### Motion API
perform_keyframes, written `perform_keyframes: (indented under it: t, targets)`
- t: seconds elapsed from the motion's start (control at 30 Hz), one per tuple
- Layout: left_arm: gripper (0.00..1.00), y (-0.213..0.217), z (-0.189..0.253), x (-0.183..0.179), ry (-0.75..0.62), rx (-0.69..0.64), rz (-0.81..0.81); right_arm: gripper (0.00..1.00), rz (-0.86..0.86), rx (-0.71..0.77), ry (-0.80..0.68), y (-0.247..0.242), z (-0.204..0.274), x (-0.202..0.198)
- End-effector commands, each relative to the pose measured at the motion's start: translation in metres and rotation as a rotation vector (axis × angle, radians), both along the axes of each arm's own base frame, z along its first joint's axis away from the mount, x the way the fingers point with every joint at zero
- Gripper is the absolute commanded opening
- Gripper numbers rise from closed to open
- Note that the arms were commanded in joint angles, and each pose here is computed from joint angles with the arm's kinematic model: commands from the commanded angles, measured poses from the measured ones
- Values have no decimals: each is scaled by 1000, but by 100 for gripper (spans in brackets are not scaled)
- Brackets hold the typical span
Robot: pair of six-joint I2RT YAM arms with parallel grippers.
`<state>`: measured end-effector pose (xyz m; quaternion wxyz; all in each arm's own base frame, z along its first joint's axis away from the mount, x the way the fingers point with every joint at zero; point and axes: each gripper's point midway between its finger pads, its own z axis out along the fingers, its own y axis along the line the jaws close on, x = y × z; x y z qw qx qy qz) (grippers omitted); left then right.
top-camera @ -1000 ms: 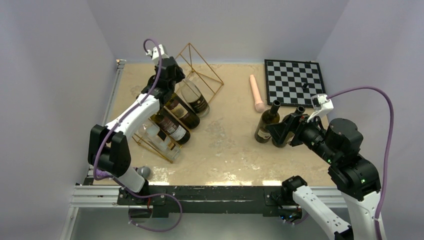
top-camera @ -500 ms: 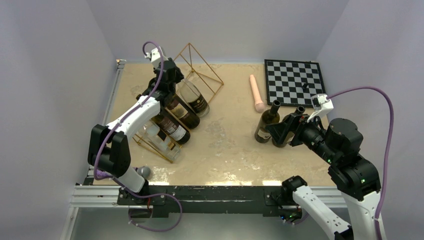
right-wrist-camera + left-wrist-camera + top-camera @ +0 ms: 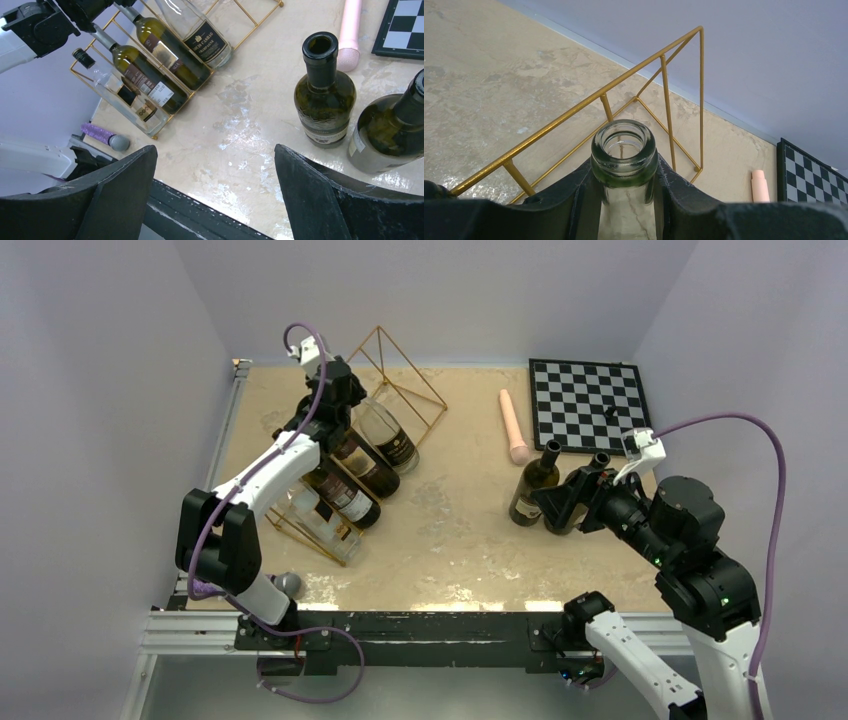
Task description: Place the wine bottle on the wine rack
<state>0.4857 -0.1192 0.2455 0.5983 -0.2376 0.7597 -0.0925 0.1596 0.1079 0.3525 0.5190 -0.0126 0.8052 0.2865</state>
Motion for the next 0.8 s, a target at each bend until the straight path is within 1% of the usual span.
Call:
perform_keyframes:
  t: [0.0,0.13,0.27,0.43,0.53,0.57,0.63,0.67,0.77]
  targets:
    - [38,27,54,6,-133,-23,107,92,-16,2,-15,-2,2,4]
    - [56,32,48,4,-111,-19,136,92,-20,1,-19,-3,2,3]
    - [63,35,43,4,-94,-12,153,92,-19,2,-18,-2,2,3]
    - [64,35,41,4,-85,-6,151,92,-16,5,-22,-2,3,3]
    - [68,36,47,1,-93,-7,148,92,-15,7,-22,-2,4,2]
    - [70,36,51,-1,-99,-8,145,92,-13,9,-25,-2,5,2]
    - [76,35,60,-4,-109,-7,124,93,-12,9,-28,-2,6,2]
    - [81,33,64,-8,-95,-3,108,93,-10,7,-27,-1,7,2]
    - [90,29,80,-18,-78,7,55,93,-13,2,-40,-3,13,2]
